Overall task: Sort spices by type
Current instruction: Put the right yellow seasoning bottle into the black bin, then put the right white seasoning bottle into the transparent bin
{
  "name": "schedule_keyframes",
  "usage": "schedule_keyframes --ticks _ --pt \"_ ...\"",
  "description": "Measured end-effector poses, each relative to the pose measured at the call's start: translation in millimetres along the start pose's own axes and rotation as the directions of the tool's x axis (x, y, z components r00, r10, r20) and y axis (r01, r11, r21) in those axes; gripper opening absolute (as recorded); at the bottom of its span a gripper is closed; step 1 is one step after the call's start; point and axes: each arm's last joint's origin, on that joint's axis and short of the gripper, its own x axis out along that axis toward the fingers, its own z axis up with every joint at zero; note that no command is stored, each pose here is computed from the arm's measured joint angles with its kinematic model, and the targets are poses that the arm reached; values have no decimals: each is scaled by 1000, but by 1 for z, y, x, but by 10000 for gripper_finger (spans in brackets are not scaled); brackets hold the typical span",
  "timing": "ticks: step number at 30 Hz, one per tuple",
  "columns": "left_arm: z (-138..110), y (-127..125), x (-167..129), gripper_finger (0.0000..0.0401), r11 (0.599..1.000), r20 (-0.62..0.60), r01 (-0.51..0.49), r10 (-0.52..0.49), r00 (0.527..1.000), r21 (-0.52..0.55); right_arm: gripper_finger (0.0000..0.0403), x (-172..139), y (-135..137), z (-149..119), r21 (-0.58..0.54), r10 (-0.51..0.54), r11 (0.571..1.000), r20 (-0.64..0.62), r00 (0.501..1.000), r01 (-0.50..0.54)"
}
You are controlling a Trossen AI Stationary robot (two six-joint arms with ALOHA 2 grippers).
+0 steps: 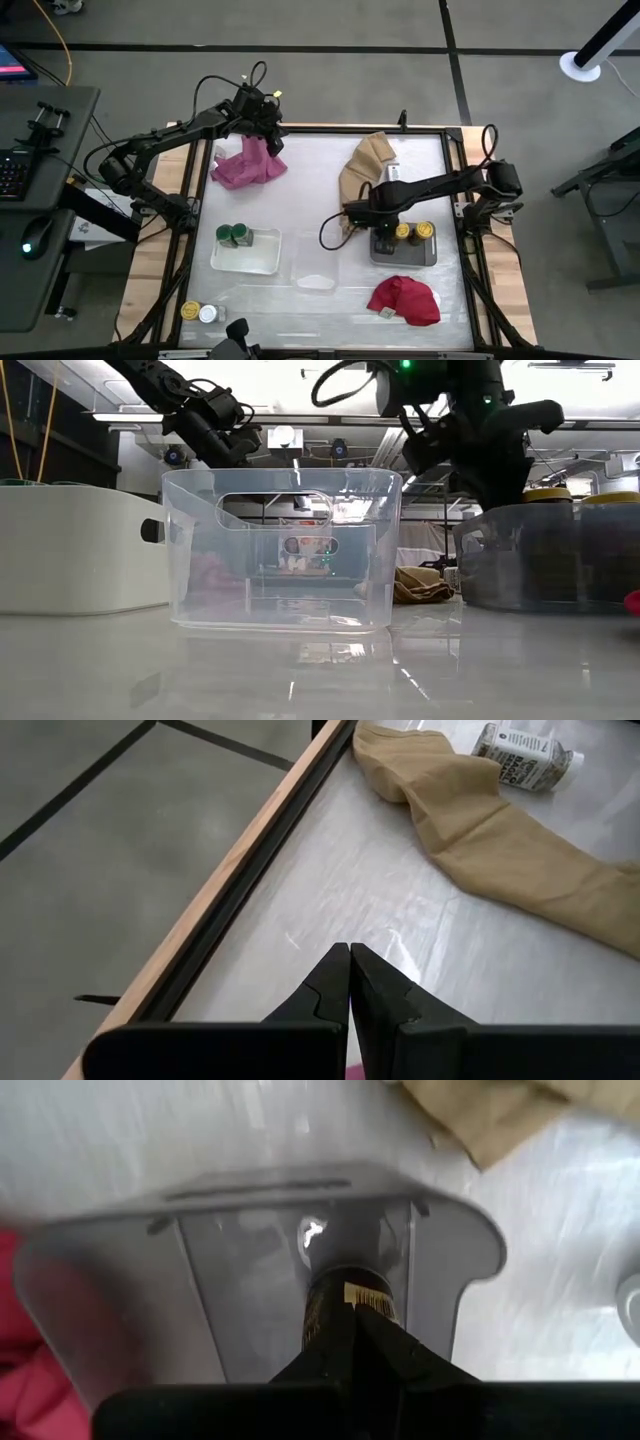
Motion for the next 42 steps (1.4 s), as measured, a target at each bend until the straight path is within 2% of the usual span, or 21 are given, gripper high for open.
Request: schedule_keyframes --ticks 5,13,15,20,22,24,28,31,33,35,37,40,42 --pt "0 0 0 0 1000 3 -1 1 1000 3 0 0 -1 -7 5 -16 1000 -72 997 16" --pt "0 0 0 0 1000 2 -1 1 1000 17 0 -4 -3 -7 -10 -51 999 -76 996 50" --pt "0 0 0 0 1000 2 4 -4 1000 11 0 -15 -4 -3 -21 -59 998 -31 998 58" --pt "2 -1 -3 0 998 32 64 -64 997 11 0 -62 -18 5 -6 -79 997 201 976 82" --pt "4 -1 -5 0 997 46 74 -74 996 3 0 -73 -32 3 67 -129 991 252 959 115" --pt "4 -1 -7 0 997 50 72 -72 996 0 0 -76 -52 -1 211 -184 969 261 947 130" --pt "4 -1 -7 0 997 46 75 -73 996 -37 0 -64 -104 -17 513 -221 854 216 951 82" --pt "2 -2 -7 0 995 31 78 -77 997 -60 3 -51 -138 -31 696 -180 717 240 954 -39" --pt "1 -2 -7 0 994 16 81 -80 997 -68 18 -42 -155 -39 760 -99 629 286 953 -162" --pt "-1 -2 -7 0 993 -1 82 -82 997 -85 47 -31 -163 -49 800 -21 551 299 954 -239" --pt "-2 -2 -7 0 991 -9 81 -82 997 -103 86 -20 -165 -57 835 32 483 286 958 -265" --pt "-2 -2 -7 0 988 -10 79 -81 997 -134 157 -4 -164 -65 903 57 355 236 970 -241" --pt "-2 -3 -7 0 985 -10 79 -81 997 -152 206 4 -163 -66 927 49 296 225 973 -229"
